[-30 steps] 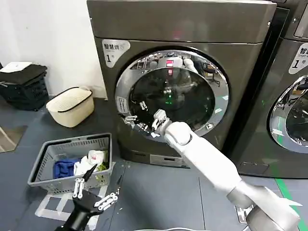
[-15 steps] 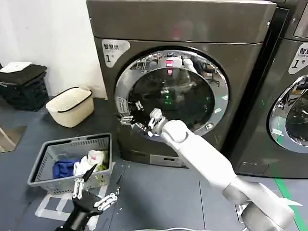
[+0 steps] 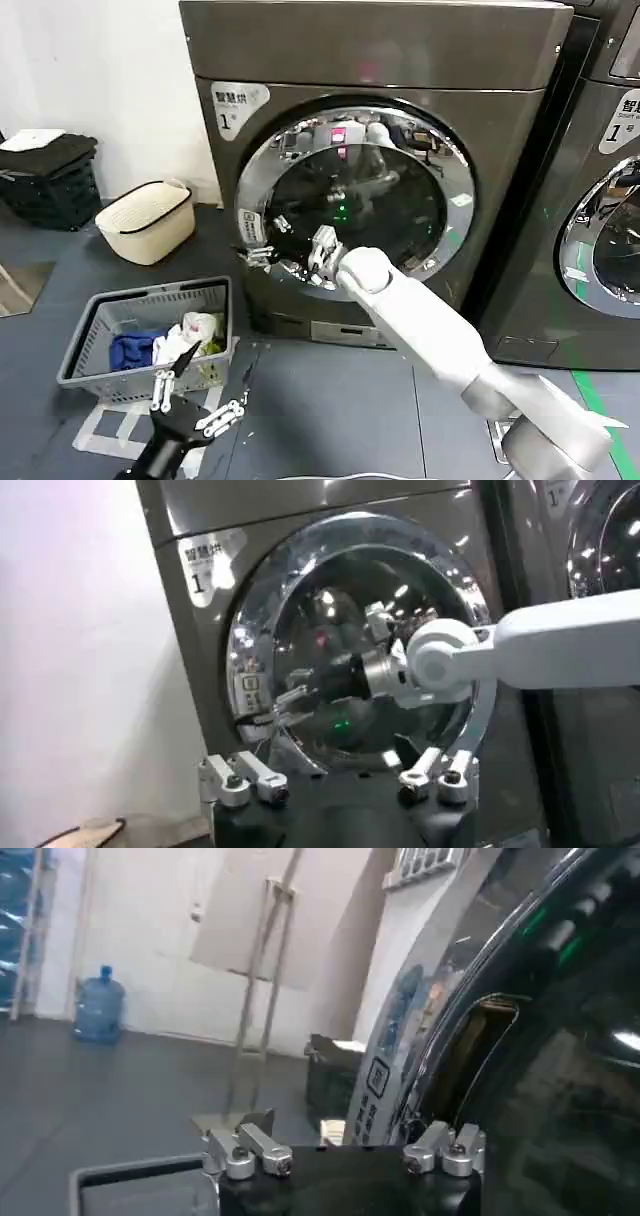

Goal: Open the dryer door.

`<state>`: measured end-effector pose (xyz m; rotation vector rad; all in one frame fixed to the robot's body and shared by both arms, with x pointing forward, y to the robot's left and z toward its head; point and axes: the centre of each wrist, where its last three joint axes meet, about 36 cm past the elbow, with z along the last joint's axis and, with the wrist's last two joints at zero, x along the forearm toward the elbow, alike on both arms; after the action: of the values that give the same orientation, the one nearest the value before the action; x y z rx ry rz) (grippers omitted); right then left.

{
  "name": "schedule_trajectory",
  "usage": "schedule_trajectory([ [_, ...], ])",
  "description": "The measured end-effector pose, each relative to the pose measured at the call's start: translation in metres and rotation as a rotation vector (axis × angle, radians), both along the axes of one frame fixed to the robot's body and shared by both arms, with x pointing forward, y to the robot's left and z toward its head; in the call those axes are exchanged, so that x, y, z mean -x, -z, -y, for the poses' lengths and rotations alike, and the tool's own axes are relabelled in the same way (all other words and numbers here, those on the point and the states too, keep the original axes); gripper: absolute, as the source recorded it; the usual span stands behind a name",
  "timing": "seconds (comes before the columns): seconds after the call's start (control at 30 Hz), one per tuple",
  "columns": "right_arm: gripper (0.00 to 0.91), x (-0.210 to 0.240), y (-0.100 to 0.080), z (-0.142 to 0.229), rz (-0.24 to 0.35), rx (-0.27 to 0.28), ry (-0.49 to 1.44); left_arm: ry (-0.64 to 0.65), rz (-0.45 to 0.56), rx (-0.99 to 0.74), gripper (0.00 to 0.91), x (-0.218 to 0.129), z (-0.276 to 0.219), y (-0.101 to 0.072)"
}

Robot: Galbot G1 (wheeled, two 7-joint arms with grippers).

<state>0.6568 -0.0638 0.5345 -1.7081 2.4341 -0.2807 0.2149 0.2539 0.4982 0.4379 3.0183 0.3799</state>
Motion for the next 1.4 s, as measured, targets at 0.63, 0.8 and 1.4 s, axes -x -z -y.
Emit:
schedule_trajectory([
  [0.63,0.907,0.013,-0.001,0.046,0.030,0.017,-0.293,-0.012,0.000,-0.008,0.907,-0.002,-0.004,0.001],
  [0.8,0.907,0.015,-0.002,0.061,0.026,0.005,-0.392,-0.015,0.001,-0.011,0.907,-0.002,-0.005,0.000],
  [1.4,0.907,0.043,-0.008,0.110,0.029,-0.003,-0.655,-0.012,0.018,-0.027,0.907,-0.005,-0.011,-0.007],
])
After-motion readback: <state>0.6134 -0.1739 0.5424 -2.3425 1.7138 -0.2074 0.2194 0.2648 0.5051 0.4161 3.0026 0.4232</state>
